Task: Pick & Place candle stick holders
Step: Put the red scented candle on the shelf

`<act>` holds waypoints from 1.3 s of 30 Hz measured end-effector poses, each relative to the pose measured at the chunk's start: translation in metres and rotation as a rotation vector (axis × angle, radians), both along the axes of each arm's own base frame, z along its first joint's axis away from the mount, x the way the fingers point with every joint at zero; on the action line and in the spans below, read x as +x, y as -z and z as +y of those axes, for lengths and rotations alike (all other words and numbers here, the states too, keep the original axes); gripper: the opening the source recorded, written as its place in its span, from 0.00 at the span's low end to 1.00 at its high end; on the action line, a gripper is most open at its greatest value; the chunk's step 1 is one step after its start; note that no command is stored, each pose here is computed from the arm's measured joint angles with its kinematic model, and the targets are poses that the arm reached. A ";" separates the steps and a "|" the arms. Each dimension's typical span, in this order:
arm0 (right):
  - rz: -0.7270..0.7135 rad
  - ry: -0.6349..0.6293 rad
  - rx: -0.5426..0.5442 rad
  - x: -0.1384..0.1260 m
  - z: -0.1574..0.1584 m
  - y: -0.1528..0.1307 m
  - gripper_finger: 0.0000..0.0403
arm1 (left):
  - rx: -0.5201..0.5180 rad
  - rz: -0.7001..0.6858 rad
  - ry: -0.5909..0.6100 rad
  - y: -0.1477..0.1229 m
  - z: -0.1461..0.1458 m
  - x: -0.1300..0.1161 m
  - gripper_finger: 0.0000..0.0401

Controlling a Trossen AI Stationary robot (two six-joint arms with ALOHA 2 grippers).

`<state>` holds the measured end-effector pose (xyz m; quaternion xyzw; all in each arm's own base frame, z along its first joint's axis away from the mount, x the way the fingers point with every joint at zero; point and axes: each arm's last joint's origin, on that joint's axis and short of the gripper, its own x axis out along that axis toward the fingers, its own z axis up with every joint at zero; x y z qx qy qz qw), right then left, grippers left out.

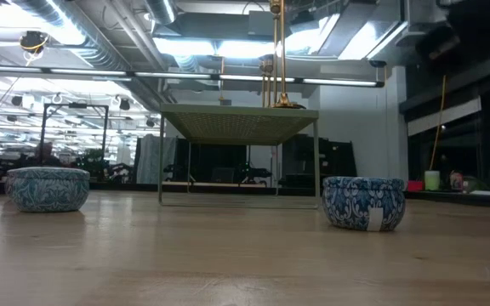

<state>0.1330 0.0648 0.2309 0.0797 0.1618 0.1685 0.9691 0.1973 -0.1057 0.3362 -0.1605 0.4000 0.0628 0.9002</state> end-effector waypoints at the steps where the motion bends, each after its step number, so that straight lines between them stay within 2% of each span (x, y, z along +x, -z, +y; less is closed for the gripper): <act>1: -0.005 0.008 0.009 -0.004 -0.003 0.007 0.04 | 0.006 -0.003 -0.006 0.000 0.000 0.000 0.44; 6: -0.102 0.054 0.055 -0.018 -0.017 0.027 0.04 | 0.024 -0.006 -0.018 0.000 0.001 0.000 0.44; 10: -0.179 0.087 0.049 -0.027 -0.026 0.035 0.04 | 0.019 0.001 -0.028 0.001 0.001 -0.001 0.44; 22: -0.361 0.188 0.005 -0.041 -0.043 0.051 0.04 | -0.035 0.184 -0.217 0.011 0.021 -0.008 0.44; 30: -0.351 0.218 -0.047 -0.037 -0.049 0.061 0.04 | -0.030 0.218 -0.277 0.012 0.033 -0.006 0.44; 35: -0.345 0.212 -0.075 -0.037 -0.053 0.062 0.04 | -0.035 0.300 -0.297 0.015 0.041 -0.010 0.44; 39: -0.352 0.225 -0.140 -0.036 -0.055 0.063 0.04 | -0.030 0.345 -0.346 0.017 0.048 -0.013 0.44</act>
